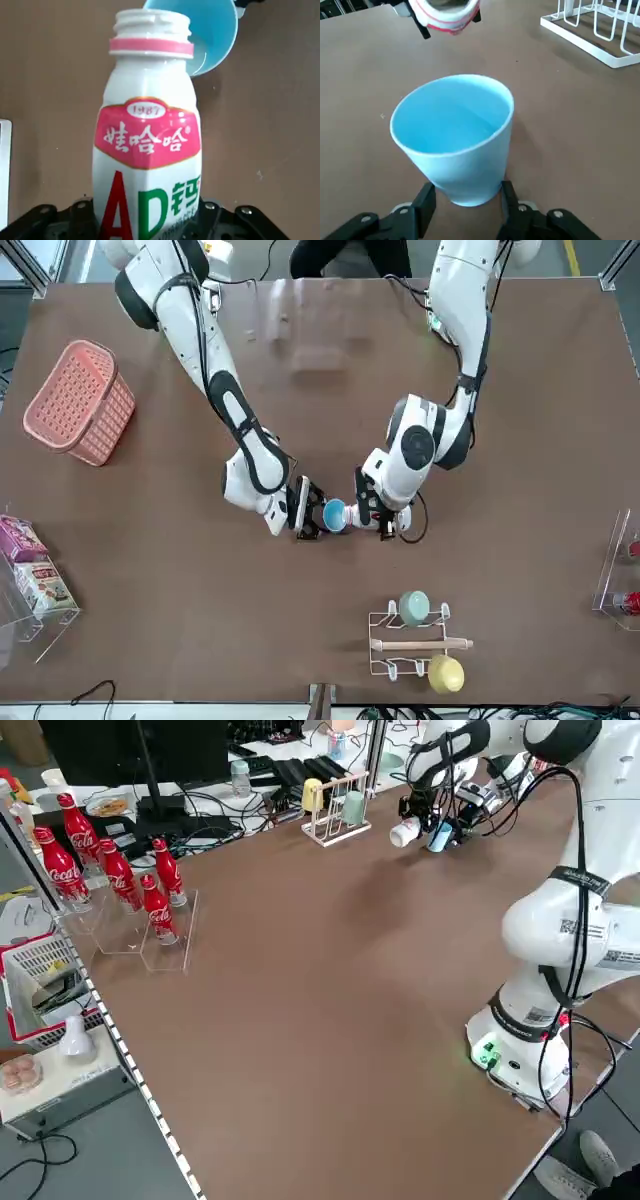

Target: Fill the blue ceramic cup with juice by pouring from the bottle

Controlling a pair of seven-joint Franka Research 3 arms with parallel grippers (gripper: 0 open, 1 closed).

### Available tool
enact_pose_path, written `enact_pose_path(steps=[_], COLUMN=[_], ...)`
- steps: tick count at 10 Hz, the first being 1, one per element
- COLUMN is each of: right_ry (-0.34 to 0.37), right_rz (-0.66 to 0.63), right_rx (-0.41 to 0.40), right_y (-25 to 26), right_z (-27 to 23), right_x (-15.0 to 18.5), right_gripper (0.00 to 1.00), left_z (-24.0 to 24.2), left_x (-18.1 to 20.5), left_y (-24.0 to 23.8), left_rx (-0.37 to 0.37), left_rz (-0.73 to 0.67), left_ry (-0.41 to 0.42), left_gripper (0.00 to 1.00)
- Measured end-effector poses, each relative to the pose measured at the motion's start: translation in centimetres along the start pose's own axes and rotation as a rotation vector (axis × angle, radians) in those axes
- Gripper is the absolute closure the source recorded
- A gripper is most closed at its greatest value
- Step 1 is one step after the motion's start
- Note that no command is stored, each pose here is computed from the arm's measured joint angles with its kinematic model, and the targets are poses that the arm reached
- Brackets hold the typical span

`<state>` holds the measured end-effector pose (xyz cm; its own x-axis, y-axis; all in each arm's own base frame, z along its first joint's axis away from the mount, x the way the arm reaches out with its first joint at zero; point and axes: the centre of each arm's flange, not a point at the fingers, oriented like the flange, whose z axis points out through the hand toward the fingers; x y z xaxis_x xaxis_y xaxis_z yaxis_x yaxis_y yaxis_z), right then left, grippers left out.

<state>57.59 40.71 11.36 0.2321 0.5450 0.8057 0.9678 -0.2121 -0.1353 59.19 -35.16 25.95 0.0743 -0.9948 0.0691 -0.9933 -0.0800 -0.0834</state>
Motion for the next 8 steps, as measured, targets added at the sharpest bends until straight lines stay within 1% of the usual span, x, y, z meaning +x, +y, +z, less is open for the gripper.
enact_pose_path(steps=[3, 6, 8], right_ry=[0.0, 0.0, 0.0], right_rz=[0.0, 0.0, 0.0], right_rx=[0.0, 0.0, 0.0], right_y=[0.0, 0.0, 0.0], right_z=[0.0, 0.0, 0.0], right_x=[0.0, 0.0, 0.0], right_gripper=[0.38, 0.38, 0.38], left_z=[0.5, 1.1, 1.0], left_x=[1.2, 1.6, 1.6], left_y=[1.1, 1.6, 1.5], left_rx=[0.006, 0.018, 0.026], left_rz=[0.024, 0.034, 0.043], left_ry=[-0.027, -0.066, -0.076], left_gripper=[0.42, 0.42, 0.42])
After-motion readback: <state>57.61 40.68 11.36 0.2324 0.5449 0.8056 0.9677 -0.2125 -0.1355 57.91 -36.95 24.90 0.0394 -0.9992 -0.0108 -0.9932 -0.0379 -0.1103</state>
